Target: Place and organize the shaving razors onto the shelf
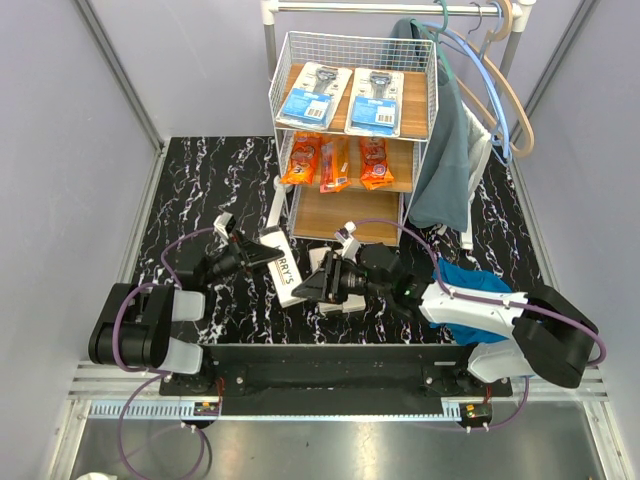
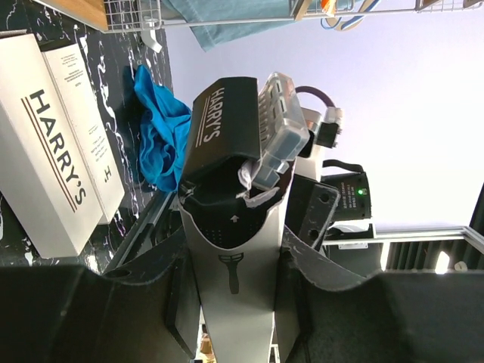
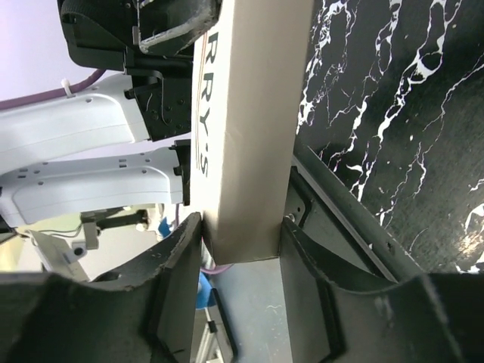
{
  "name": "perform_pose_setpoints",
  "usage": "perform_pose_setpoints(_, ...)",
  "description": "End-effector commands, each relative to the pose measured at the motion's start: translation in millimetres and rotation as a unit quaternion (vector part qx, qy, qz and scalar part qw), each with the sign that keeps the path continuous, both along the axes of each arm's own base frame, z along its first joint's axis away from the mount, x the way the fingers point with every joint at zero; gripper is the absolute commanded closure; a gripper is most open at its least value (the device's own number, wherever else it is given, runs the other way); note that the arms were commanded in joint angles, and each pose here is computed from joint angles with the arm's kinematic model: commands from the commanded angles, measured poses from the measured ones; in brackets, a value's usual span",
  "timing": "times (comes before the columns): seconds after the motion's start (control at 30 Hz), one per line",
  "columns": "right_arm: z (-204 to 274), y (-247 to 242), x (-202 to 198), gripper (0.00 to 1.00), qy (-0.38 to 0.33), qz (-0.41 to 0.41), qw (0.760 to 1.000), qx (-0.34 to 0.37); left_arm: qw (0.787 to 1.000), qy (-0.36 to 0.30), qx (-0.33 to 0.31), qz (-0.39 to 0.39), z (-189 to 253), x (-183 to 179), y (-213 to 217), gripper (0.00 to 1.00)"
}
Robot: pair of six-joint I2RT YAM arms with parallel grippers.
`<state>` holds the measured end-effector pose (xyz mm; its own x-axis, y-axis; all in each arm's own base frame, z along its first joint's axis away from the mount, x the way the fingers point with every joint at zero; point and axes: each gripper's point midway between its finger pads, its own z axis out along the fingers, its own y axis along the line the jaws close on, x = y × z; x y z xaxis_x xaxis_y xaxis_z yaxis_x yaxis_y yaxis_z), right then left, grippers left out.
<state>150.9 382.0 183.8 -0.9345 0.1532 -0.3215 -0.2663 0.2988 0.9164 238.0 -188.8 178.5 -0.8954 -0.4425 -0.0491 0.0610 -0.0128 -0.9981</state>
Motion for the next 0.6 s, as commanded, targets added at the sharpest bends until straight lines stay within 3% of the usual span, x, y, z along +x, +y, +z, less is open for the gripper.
perform_pose_setpoints(0.0, 15, 11, -10, 0.56, 0.006, 0.016, 0.999, 0.046, 0.979, -0.204, -0.014, 0.009, 53, -9, 1, 0.62)
perform_pose_setpoints(0.03, 17, 12, -10, 0.65, 0.008, 0.014, 0.998, 0.053, 0.979, -0.205, -0.013, 0.008, 53, -9, 1, 0.62)
perform_pose_setpoints(0.1, 15, 15, -10, 0.74, 0.011, 0.016, 0.998, 0.053, 0.979, -0.205, -0.013, 0.008, 53, -10, 1, 0.61)
perform_pose_setpoints(0.17, 15, 17, -9, 0.83, 0.014, 0.015, 0.998, 0.057, 0.979, -0.204, -0.012, 0.006, 53, -10, 1, 0.53)
perform_pose_setpoints(0.33, 12, 12, -7, 0.88, 0.016, -0.002, 0.998, 0.057, 0.978, -0.207, -0.004, 0.001, 50, -12, 0, 0.31)
perform_pose_setpoints(0.4, 13, 8, -4, 0.90, 0.014, -0.016, 0.998, 0.055, 0.979, -0.204, 0.007, 0.001, 45, -11, 0, 0.17)
perform_pose_setpoints(0.43, 9, 6, -4, 0.90, 0.015, -0.020, 0.998, 0.050, 0.981, -0.193, 0.012, 0.000, 42, -11, 0, 0.01)
perform_pose_setpoints(0.53, 7, 0, 0, 0.92, 0.011, -0.038, 0.998, 0.042, 0.977, -0.207, 0.041, 0.012, 36, -9, 2, 0.01)
perform_pose_setpoints(0.57, 6, -1, 0, 0.92, 0.009, -0.043, 0.998, 0.040, 0.985, -0.159, 0.057, 0.022, 22, -2, 5, 0.01)
